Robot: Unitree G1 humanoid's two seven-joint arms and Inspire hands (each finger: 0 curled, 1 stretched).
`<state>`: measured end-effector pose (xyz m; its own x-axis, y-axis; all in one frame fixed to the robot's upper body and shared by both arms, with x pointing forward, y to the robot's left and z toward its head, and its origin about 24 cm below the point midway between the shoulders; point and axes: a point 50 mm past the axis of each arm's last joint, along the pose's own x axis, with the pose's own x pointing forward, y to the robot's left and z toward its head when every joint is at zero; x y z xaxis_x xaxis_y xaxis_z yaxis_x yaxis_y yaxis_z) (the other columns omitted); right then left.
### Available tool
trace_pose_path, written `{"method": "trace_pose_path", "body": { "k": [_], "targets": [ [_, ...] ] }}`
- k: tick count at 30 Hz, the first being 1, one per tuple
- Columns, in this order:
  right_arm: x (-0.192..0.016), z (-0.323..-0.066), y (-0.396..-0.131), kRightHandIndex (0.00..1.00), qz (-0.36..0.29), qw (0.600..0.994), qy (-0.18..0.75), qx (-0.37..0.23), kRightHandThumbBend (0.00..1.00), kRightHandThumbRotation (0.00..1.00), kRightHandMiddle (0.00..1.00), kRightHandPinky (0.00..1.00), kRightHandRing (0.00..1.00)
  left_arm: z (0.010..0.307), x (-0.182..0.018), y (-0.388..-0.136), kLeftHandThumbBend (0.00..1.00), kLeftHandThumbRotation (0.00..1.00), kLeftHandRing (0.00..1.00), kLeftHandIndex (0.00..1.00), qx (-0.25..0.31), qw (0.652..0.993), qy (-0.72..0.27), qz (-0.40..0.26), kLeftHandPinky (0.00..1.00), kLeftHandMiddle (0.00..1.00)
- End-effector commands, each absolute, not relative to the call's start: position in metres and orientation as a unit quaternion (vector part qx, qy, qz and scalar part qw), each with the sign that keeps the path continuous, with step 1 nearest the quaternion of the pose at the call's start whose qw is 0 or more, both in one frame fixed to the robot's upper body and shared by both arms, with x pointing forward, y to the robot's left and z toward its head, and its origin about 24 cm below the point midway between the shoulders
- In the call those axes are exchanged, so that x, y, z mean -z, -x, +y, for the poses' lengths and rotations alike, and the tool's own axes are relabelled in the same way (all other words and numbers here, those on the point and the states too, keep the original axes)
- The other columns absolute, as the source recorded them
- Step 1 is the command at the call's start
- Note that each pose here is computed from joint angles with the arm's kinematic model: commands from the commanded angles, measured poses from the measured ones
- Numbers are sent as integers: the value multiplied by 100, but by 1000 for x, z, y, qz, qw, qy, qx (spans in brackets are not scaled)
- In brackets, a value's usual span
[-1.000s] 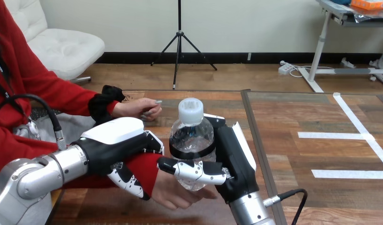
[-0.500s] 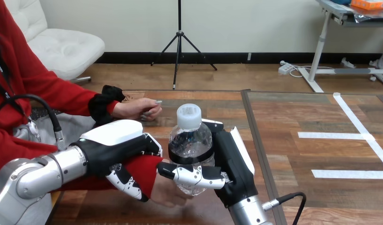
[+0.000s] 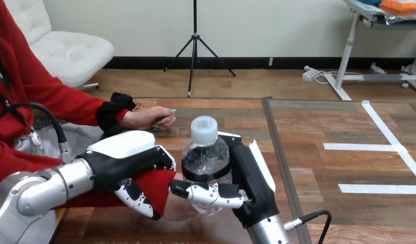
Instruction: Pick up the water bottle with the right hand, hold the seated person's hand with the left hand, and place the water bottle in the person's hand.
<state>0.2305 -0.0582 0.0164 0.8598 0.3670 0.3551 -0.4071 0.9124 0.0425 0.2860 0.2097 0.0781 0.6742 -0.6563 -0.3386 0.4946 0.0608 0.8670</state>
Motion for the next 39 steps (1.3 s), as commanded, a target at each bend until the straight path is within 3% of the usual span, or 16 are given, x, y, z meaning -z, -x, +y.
{"method": "trace_pose_path", "body": {
  "k": [1,7,10,12,16,20,28,39],
  "targets": [
    [-92,11,-238,29,-314,901,-221,-202,75,0,30,20,25,171,-170,-293,64,0,38,46,344,712,-535,-298,34,44],
    [-92,9,-239,29,-310,901,-230,-197,75,0,30,19,25,174,-170,-292,71,0,41,49,349,714,-527,-302,37,46],
    [-91,8,-240,29,-306,902,-235,-196,75,0,29,20,25,175,-170,-292,81,0,42,51,352,716,-523,-300,39,47],
    [-91,7,-241,29,-303,901,-239,-197,75,0,29,20,25,176,-170,-292,88,3,43,52,353,717,-522,-298,40,49],
    [-90,4,-243,29,-299,900,-248,-199,76,0,29,20,25,176,-171,-292,92,7,44,54,357,718,-517,-299,41,50],
    [-89,2,-245,29,-297,901,-247,-198,74,0,29,20,25,177,-172,-291,97,20,46,56,362,721,-513,-293,42,52],
    [-88,0,-248,30,-294,899,-255,-202,73,0,29,21,25,177,-174,-291,100,32,49,60,374,728,-501,-281,44,55],
    [-87,1,-250,30,-292,895,-264,-209,73,0,28,20,24,179,-176,-289,100,40,51,63,373,730,-499,-282,44,58]
  ]
}}
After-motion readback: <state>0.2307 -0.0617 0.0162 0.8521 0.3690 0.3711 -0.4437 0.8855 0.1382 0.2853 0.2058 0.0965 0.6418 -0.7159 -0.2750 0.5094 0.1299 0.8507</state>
